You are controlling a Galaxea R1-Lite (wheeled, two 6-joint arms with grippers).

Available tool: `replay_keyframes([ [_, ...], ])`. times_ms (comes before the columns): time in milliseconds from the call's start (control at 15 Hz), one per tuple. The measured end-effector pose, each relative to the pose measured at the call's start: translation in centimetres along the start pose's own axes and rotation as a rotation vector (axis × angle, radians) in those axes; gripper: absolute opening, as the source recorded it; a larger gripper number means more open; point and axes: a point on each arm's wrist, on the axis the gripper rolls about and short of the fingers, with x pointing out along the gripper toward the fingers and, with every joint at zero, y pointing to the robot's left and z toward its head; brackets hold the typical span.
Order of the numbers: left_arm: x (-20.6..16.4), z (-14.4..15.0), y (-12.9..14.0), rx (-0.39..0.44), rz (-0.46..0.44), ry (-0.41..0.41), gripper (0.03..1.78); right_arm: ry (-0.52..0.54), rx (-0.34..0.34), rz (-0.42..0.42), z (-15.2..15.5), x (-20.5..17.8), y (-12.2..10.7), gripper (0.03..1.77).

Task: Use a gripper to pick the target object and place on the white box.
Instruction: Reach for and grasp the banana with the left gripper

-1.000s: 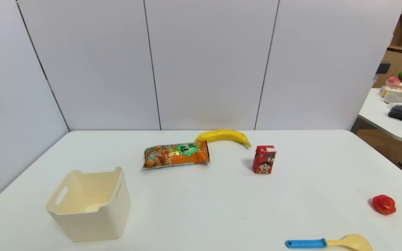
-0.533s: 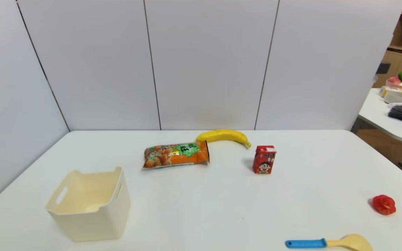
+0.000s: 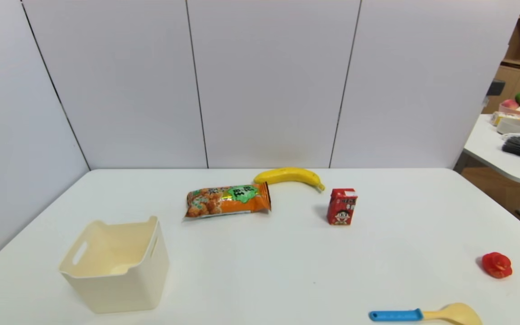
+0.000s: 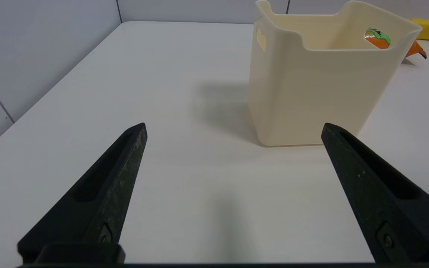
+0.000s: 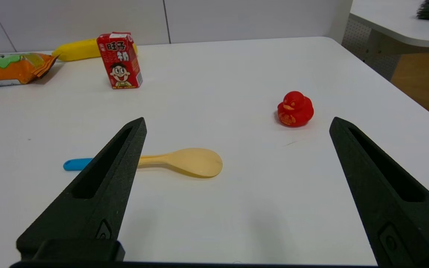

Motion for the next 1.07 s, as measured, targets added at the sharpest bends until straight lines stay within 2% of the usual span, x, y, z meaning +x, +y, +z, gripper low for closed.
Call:
replay_keyframes([
  [600, -0.1, 0.6, 0.0, 0.034, -0.001, 0.016, 1.69, 0.000, 0.000, 0.000, 0.0, 0.0, 0.0, 1.70],
  [800, 0.1, 2.9, -0.1, 0.058, -0.002, 0.020, 1.69, 0.000, 0.000, 0.000, 0.0, 0.0, 0.0, 1.70],
  [1067, 1.4, 8.1, -0.4, 0.116, -0.006, 0.048, 1.69, 0.000, 0.000, 0.000, 0.0, 0.0, 0.0, 1.70],
])
